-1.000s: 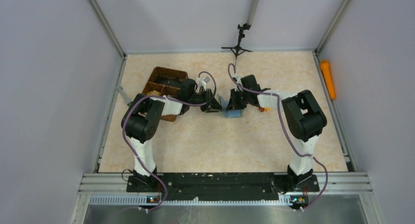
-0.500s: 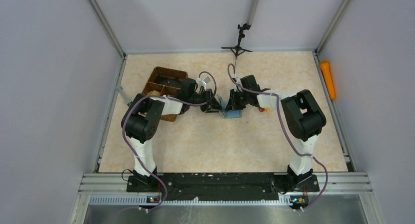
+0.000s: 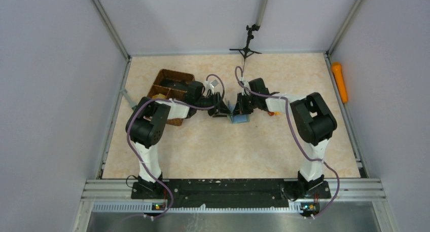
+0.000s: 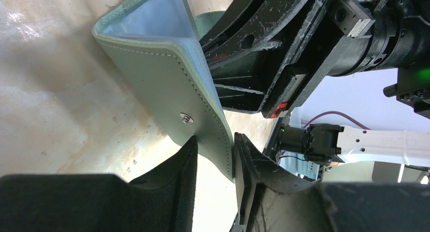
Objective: Take the credit cards out of the card holder
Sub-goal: Remove the credit card from the card holder.
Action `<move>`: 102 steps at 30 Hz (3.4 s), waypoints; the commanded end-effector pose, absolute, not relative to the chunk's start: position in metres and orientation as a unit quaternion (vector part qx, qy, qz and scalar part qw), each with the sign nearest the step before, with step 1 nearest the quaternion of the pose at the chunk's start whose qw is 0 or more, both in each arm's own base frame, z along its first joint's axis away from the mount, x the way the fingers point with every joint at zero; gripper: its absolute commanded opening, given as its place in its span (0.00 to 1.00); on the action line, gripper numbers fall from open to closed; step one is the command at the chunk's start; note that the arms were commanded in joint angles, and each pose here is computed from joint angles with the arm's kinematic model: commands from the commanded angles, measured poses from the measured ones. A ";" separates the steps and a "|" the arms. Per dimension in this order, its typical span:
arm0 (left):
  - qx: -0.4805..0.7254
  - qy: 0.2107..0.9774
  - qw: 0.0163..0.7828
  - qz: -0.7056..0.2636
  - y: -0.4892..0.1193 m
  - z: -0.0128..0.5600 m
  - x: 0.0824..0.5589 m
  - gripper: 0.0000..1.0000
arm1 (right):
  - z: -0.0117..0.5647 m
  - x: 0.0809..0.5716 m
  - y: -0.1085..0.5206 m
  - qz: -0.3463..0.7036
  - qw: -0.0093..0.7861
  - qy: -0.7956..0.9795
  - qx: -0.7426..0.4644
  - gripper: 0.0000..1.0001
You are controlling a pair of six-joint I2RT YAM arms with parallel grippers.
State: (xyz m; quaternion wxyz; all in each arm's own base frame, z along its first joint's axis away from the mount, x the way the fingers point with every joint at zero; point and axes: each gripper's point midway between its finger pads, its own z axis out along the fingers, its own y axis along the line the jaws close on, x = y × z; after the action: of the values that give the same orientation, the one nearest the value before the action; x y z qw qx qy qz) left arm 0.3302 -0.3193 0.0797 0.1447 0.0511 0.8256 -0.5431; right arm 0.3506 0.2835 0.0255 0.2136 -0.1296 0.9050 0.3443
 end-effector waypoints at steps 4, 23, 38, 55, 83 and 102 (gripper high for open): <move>0.073 0.815 0.178 -0.547 -0.325 0.095 0.341 0.39 | 0.005 0.325 0.290 0.349 0.162 0.913 -0.139 0.00; 0.069 0.819 0.169 -0.544 -0.325 0.088 0.341 0.30 | 0.005 0.323 0.292 0.353 0.158 0.911 -0.140 0.00; 0.060 0.833 0.162 -0.525 -0.321 0.080 0.342 0.12 | 0.008 0.328 0.286 0.338 0.171 0.916 -0.133 0.27; 0.063 0.874 0.176 -0.449 -0.303 0.067 0.346 0.01 | 0.041 0.340 0.271 0.355 0.239 0.896 -0.114 0.36; 0.121 0.805 0.193 -0.549 -0.327 0.116 0.323 0.00 | 0.076 0.346 0.270 0.430 0.284 0.854 -0.072 0.74; 0.147 0.775 0.207 -0.579 -0.334 0.135 0.312 0.00 | 0.089 0.344 0.264 0.522 0.269 0.809 -0.033 0.73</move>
State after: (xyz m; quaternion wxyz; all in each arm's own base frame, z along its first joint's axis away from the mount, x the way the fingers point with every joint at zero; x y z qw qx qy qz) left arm 0.3173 -0.3256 0.0963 0.1708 0.1004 0.8140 -0.5461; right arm 0.3425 0.2587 0.0791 0.2595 -0.0153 0.8249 0.5019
